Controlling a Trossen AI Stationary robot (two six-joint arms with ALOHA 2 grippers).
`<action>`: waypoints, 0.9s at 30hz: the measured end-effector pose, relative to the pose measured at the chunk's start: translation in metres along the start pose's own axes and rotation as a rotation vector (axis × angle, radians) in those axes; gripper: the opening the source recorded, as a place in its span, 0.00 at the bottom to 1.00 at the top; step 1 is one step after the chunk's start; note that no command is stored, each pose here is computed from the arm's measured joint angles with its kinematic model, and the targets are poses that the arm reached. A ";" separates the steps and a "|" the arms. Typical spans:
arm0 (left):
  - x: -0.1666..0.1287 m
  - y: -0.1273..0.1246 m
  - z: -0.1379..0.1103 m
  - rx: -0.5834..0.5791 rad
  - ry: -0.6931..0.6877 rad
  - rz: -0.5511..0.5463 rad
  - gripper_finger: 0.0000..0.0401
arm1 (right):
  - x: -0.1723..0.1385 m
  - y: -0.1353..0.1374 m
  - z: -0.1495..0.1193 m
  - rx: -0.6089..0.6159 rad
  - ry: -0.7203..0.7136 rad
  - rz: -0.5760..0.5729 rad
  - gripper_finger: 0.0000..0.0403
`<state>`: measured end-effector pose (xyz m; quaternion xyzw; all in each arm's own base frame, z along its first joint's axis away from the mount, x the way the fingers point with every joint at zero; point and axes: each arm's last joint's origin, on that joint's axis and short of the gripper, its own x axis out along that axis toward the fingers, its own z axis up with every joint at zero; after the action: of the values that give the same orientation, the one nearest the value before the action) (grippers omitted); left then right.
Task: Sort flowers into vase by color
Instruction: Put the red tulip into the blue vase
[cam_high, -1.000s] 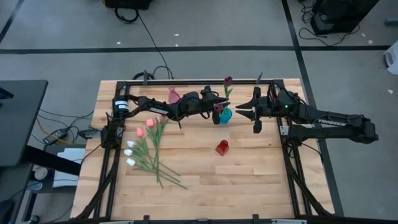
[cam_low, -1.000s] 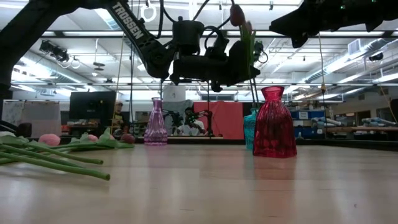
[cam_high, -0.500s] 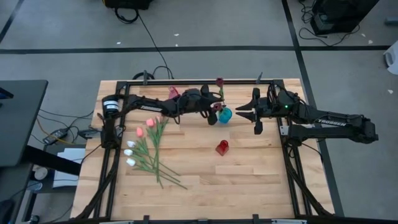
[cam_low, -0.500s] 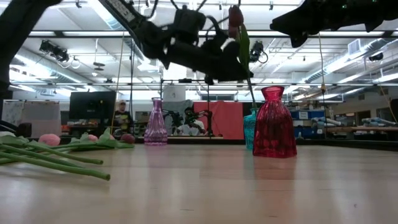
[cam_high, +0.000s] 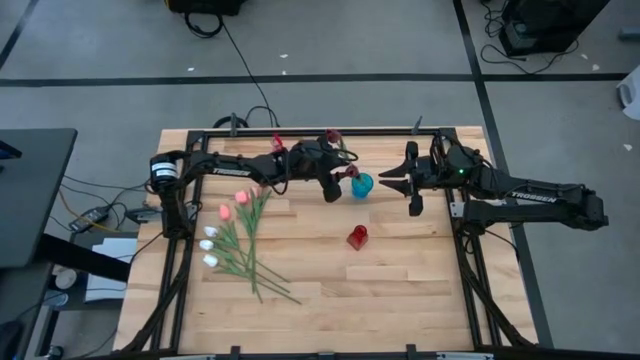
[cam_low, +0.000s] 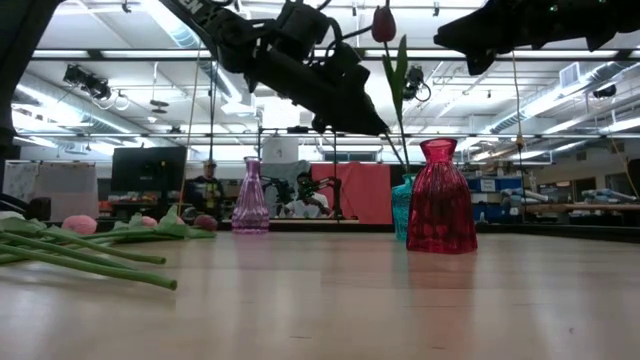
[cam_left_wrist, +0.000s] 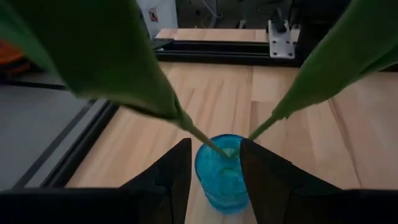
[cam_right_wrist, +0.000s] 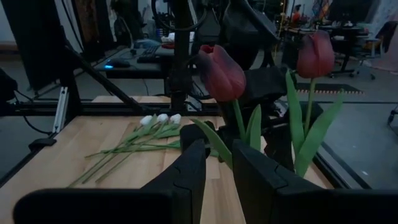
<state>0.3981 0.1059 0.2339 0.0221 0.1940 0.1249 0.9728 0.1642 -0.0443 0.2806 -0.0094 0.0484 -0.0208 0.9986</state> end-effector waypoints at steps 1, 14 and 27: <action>-0.001 0.000 -0.001 -0.005 0.020 -0.002 0.35 | 0.000 0.000 0.000 0.001 0.000 0.000 0.22; -0.042 -0.014 0.004 0.044 0.255 0.017 0.32 | -0.001 0.000 -0.001 -0.007 0.007 0.002 0.22; -0.109 -0.044 -0.008 -0.138 0.655 0.183 0.30 | -0.002 0.001 -0.002 -0.002 0.021 0.021 0.22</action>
<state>0.3080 0.0357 0.2625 -0.0679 0.4843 0.2247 0.8428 0.1624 -0.0430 0.2790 -0.0098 0.0590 -0.0105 0.9982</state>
